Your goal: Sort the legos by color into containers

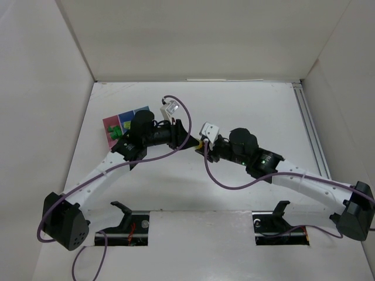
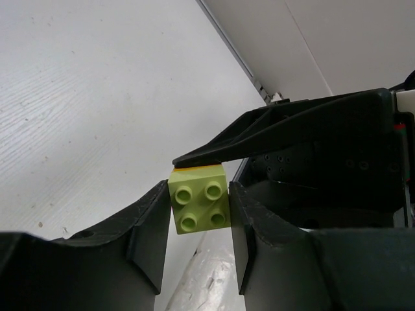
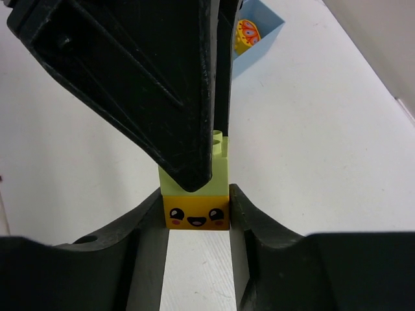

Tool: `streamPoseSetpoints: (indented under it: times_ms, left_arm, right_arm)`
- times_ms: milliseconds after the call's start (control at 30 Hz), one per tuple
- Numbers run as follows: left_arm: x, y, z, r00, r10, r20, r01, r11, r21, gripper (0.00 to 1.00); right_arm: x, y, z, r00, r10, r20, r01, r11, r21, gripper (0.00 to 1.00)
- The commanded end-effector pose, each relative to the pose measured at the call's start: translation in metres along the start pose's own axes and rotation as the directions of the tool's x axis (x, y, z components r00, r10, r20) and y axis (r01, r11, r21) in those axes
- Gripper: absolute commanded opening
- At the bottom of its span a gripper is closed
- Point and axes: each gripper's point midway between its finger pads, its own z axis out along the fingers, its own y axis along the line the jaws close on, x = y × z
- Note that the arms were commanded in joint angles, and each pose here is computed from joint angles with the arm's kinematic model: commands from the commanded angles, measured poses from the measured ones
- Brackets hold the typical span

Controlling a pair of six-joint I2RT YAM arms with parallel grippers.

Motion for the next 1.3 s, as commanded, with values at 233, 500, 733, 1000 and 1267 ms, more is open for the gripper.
streamPoseSetpoints:
  times_ms: [233,500,733,1000,1267]
  left_arm:
    - [-0.019,-0.029,-0.008,0.995,0.089,0.049,-0.092,0.993,0.078,0.05]
    - [-0.043,0.002,-0.022,0.99,0.064,0.125,-0.055,0.996,-0.072,0.02]
    - [-0.065,0.015,-0.041,0.976,0.085,0.203,-0.053,0.985,-0.161,0.02]
    - [-0.085,0.136,-0.105,0.894,0.031,0.448,0.34,0.606,-0.719,0.05]
    - [-0.079,0.23,-0.161,0.851,-0.015,0.525,0.5,0.333,-0.8,0.05]
  right_arm:
    - [-0.033,-0.01,-0.012,0.995,-0.044,0.094,0.041,0.999,0.031,0.13]
    - [0.009,0.005,-0.024,1.0,0.025,0.012,-0.025,1.0,0.011,0.0]
    - [0.033,0.009,-0.046,0.996,0.093,-0.004,-0.093,0.994,0.054,0.0]
    - [0.032,-0.007,-0.05,0.994,0.104,-0.018,-0.1,0.985,0.143,0.0]
    - [0.035,-0.02,-0.044,0.992,0.11,-0.062,-0.095,0.974,0.206,0.0]
